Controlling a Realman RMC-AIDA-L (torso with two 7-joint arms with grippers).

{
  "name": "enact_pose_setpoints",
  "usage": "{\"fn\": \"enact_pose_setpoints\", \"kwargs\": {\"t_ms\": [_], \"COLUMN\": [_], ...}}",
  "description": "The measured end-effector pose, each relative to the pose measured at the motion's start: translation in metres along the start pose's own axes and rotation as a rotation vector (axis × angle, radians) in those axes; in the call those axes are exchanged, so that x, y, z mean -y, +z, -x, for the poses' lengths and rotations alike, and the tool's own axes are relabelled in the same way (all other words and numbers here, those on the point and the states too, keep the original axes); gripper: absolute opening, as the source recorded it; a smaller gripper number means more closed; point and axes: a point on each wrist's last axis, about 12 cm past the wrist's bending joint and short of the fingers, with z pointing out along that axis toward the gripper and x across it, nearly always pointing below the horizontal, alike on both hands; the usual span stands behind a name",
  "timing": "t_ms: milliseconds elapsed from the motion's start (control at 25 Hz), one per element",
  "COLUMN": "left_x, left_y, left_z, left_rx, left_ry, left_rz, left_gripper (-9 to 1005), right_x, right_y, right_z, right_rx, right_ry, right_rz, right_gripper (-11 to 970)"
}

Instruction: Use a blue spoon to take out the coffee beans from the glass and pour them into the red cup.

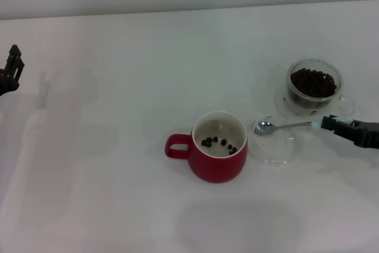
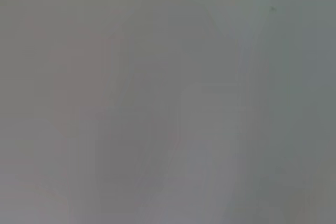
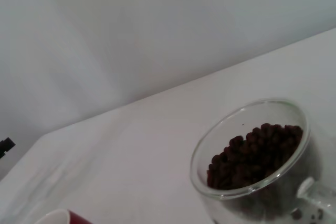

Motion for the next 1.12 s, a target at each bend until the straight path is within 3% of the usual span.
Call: {"fn": "enact_pose_setpoints", "kwargs": {"t_ms": [120, 320, 720, 1120], "left_x": [0.001, 0.003, 0.005, 0.008], "left_y": [0.003, 0.007, 0.008, 0.01], "left_z": [0.002, 0.005, 0.006, 0.007], "left_rx": [0.005, 0.012, 0.017, 0.023], "left_ry": [0.003, 0.005, 0.003, 0.005], "left_rz": [-0.005, -0.013, -0.017, -0.033], "left_gripper": [561, 561, 560, 561], "right_x": [0.003, 0.006, 0.008, 0.017], "right_y": [-0.004, -0.014, -0.028, -0.016], "right_z": [0.004, 0.011, 0.021, 0.047], "right_rx": [0.007, 0.03, 0.123, 0.295], "right_ry": [-0.005, -0.011, -0.017, -0.171], "right_rz": [-0.014, -0.009, -0.007, -0.134], "right_gripper": [213, 331, 352, 352]}}
